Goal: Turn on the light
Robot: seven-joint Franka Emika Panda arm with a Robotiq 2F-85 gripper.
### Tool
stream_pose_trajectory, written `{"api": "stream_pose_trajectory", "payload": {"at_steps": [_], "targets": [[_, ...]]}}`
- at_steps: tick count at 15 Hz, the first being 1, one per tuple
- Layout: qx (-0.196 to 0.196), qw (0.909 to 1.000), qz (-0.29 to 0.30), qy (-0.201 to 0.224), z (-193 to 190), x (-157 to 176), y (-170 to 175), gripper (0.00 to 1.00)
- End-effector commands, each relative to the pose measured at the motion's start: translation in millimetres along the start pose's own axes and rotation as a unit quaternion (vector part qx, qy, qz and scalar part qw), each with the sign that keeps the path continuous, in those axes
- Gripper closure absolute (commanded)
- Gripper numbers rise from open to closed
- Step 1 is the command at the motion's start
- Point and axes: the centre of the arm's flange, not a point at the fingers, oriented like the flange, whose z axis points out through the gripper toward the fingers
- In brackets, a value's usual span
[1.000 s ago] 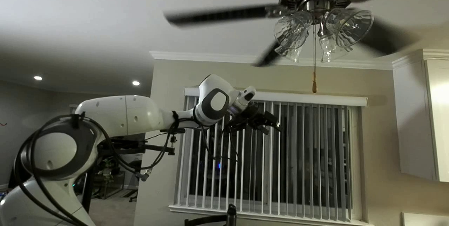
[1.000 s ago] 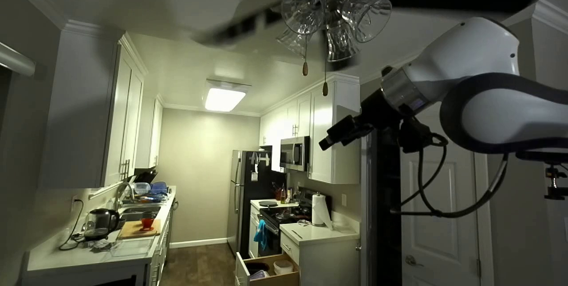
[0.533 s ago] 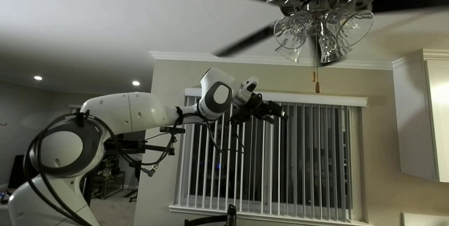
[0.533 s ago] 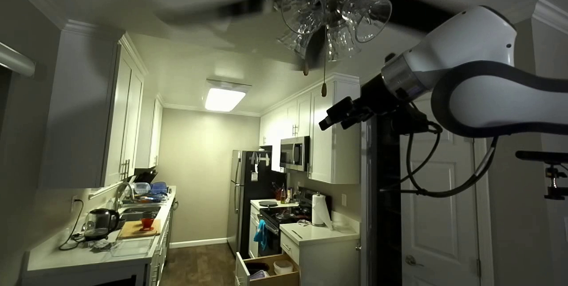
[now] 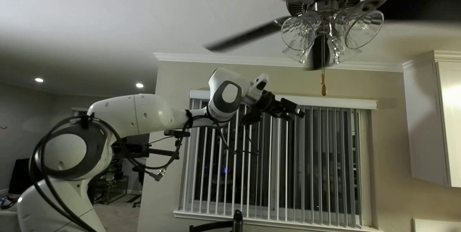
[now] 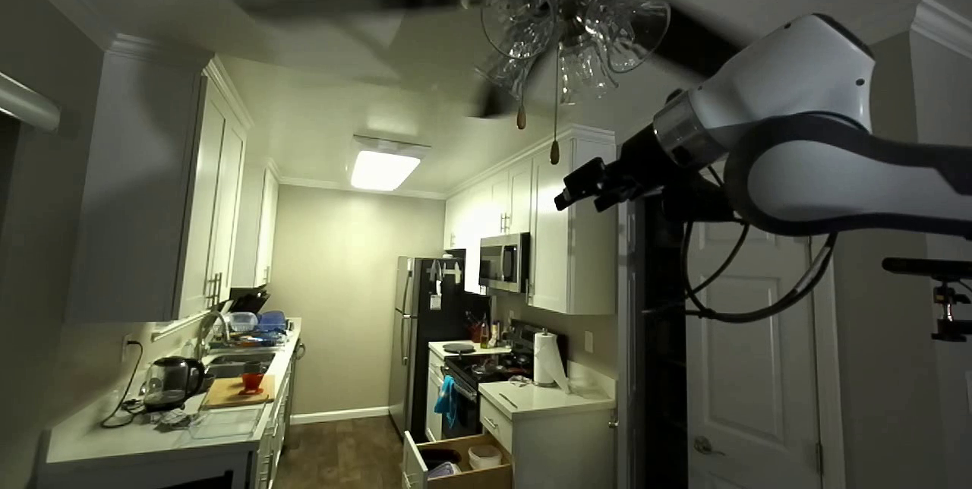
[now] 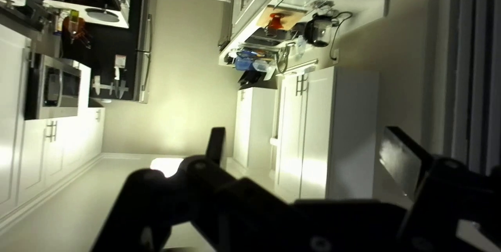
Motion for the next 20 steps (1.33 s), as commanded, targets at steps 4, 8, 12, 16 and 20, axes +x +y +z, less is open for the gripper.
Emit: {"api": "stream_pose_trajectory", "payload": {"at_steps": [4,8,12,16,20], "targets": [[-0.036,0.9969,0.04,0.058,41.7,35.4,5.5,0.0],[-0.039,0.9929,0.068,0.089,49.0,59.4,3.8,0.0],[-0.049,0.9873,0.094,0.118,43.2,80.8,11.9,0.0],[-0.053,0.9841,0.107,0.131,43.3,89.6,15.5,0.07],[-0.06,0.9814,0.115,0.142,46.3,96.1,17.5,0.37]]}}
